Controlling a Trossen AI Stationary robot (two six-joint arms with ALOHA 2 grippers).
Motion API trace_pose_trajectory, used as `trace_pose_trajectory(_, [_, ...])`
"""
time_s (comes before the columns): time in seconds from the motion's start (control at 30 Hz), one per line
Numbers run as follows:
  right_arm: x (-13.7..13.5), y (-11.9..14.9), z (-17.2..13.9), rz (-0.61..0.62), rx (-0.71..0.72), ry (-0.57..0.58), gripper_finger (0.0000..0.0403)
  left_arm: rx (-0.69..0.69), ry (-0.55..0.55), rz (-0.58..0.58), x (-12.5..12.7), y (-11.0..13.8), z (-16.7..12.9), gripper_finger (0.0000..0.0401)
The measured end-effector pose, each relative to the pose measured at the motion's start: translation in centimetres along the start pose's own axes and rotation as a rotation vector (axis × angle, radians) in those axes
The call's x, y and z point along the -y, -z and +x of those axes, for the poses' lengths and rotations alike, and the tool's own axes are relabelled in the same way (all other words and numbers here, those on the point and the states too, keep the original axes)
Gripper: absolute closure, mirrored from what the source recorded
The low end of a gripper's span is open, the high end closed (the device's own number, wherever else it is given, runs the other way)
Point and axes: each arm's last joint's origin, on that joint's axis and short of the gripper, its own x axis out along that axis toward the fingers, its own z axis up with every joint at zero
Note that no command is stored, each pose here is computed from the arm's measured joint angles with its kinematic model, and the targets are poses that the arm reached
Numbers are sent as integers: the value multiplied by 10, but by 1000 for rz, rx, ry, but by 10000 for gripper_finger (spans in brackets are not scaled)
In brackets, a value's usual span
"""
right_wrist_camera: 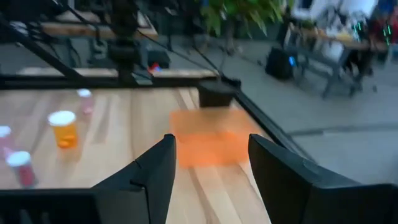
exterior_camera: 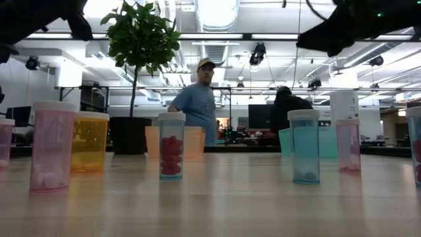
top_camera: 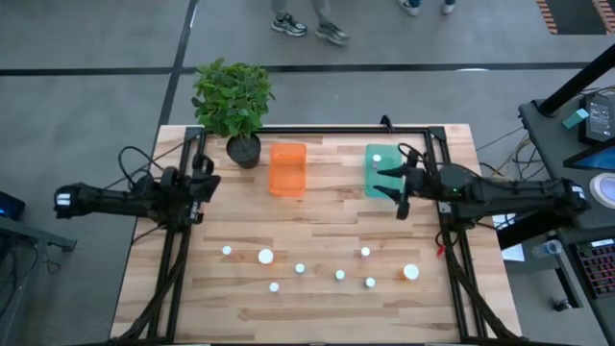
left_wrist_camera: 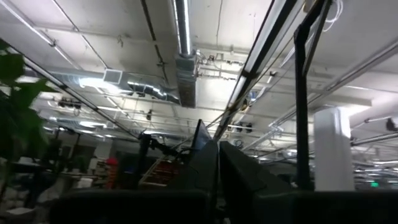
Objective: Pick and place medicine bottles into bin by pill shape (circle, oval)
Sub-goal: Put the left orange capsule bottle into the orange bin
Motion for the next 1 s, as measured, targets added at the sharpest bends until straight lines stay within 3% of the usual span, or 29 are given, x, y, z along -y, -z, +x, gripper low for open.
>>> trace_pose_trajectory(0.4, [-5,7,-30,-62,255,-68,216,0,51,-112,13,-16,48,401])
trace_pose_trajectory(0.73, [-2,0,-50,-153,449,-117,216,-85,149,-179,47,-16,107,401])
trace_pose_trajectory(1.0, [0,-9,-67,-141,561,-203,216,-174,90,-199,80,-6,151,401])
